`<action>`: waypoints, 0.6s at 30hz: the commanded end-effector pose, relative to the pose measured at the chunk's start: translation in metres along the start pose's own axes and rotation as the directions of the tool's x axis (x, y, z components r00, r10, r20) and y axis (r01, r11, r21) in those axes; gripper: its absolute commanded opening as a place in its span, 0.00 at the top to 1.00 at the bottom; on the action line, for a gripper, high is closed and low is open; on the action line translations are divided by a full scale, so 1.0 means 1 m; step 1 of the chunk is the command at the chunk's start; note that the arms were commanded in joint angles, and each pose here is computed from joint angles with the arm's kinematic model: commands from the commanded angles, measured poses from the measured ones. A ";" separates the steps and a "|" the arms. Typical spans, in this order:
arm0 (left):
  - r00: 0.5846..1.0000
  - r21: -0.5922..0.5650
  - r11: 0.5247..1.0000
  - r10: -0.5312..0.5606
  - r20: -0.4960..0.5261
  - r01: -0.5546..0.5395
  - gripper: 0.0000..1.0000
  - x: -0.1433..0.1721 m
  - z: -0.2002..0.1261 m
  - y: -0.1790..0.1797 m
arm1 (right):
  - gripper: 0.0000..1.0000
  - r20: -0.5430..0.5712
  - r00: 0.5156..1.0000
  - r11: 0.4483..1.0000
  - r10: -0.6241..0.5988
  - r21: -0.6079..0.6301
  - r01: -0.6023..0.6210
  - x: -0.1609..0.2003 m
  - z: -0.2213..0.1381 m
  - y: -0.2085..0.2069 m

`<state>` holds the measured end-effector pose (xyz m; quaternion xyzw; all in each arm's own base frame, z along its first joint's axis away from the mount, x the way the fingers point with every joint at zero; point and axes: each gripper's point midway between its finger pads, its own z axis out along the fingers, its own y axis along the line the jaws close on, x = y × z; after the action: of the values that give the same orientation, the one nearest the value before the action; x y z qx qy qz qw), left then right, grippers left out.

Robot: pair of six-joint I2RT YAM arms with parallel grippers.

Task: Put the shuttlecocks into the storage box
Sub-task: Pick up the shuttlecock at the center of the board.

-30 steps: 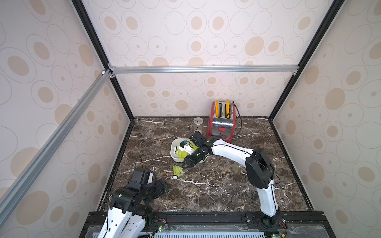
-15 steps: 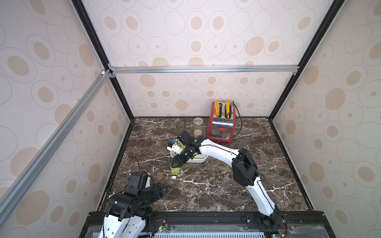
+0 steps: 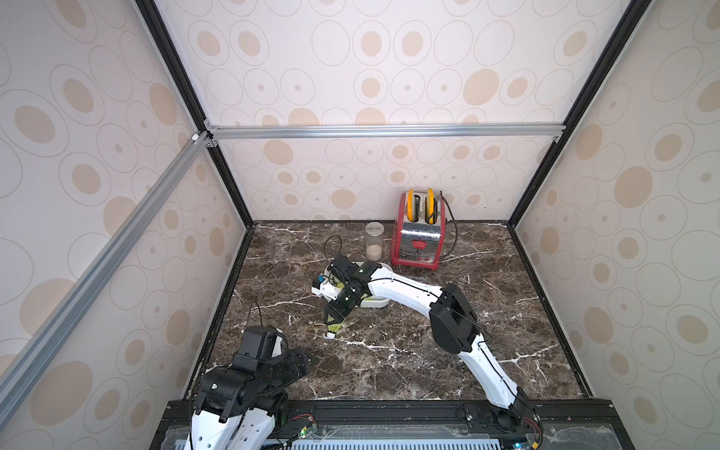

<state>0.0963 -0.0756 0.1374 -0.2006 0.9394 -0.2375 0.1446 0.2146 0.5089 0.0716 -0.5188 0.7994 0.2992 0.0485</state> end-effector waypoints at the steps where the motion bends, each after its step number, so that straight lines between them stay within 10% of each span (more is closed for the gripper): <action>1: 0.999 0.032 0.999 0.043 0.004 -0.043 0.20 0.001 -0.007 -0.007 | 0.57 -0.057 0.998 1.000 0.013 -0.001 -0.013 0.017 0.007 -0.002; 18: 0.999 0.123 0.992 0.035 0.034 -0.038 0.20 0.004 -0.005 -0.014 | 1.00 -0.012 1.000 0.999 0.021 -0.040 -0.022 0.016 -0.013 0.015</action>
<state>0.0927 -0.0851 0.1444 -0.1791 0.9285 -0.2797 0.1659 0.2019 0.4964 0.0600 -0.5104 0.8046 0.3030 0.0184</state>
